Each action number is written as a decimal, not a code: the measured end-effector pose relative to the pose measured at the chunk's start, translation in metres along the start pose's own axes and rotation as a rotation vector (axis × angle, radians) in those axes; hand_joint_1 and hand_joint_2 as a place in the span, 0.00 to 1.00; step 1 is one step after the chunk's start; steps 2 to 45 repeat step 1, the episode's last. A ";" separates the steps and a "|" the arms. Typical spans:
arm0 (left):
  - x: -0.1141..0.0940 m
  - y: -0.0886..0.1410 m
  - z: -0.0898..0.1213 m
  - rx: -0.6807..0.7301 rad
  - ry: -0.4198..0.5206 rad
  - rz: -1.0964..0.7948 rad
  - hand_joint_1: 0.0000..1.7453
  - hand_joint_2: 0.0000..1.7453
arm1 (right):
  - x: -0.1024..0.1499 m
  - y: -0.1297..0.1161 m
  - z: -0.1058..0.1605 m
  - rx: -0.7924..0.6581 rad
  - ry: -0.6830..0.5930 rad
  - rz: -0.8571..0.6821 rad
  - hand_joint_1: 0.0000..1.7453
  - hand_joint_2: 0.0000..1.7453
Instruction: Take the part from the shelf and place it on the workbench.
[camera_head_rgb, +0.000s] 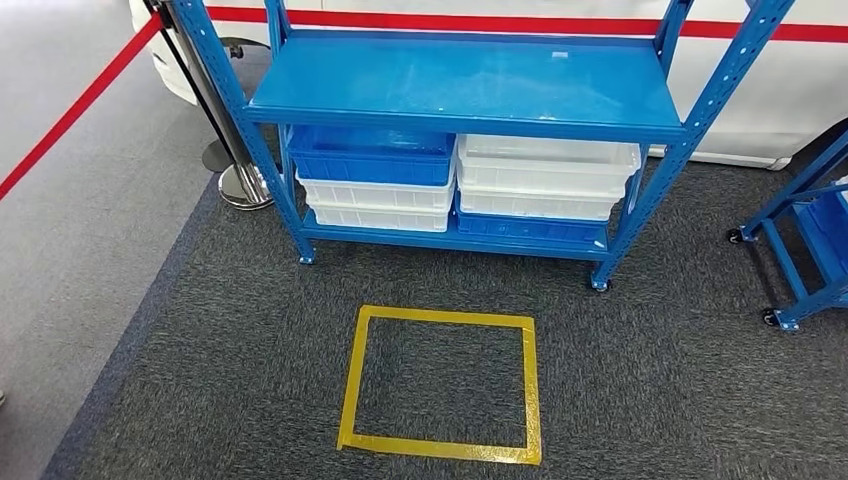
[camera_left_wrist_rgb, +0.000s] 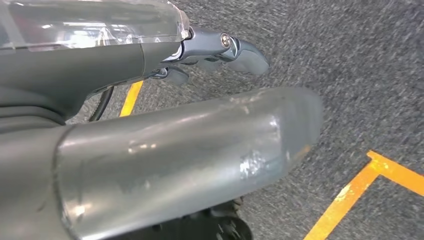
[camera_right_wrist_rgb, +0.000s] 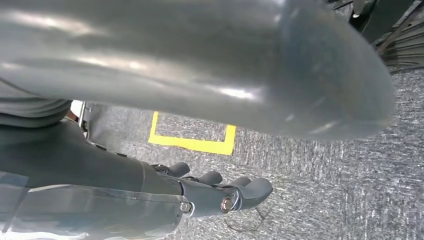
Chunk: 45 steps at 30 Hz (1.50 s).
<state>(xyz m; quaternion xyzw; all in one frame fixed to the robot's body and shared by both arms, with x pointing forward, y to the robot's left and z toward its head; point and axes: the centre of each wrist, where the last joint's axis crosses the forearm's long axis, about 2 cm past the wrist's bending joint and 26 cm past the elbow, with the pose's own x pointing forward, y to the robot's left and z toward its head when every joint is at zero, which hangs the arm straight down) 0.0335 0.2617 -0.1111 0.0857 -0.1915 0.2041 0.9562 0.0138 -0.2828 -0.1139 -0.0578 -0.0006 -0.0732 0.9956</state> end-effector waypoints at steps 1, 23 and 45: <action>0.000 0.000 0.000 0.000 0.001 0.000 0.00 0.00 | 0.000 -0.001 0.000 0.000 0.000 0.000 0.00 0.00; 0.000 0.000 0.000 0.000 0.001 0.000 0.00 0.00 | 0.000 -0.001 0.000 0.000 0.000 0.000 0.00 0.00; 0.000 0.000 0.000 0.000 0.001 0.000 0.00 0.00 | 0.000 -0.001 0.000 0.000 0.000 0.000 0.00 0.00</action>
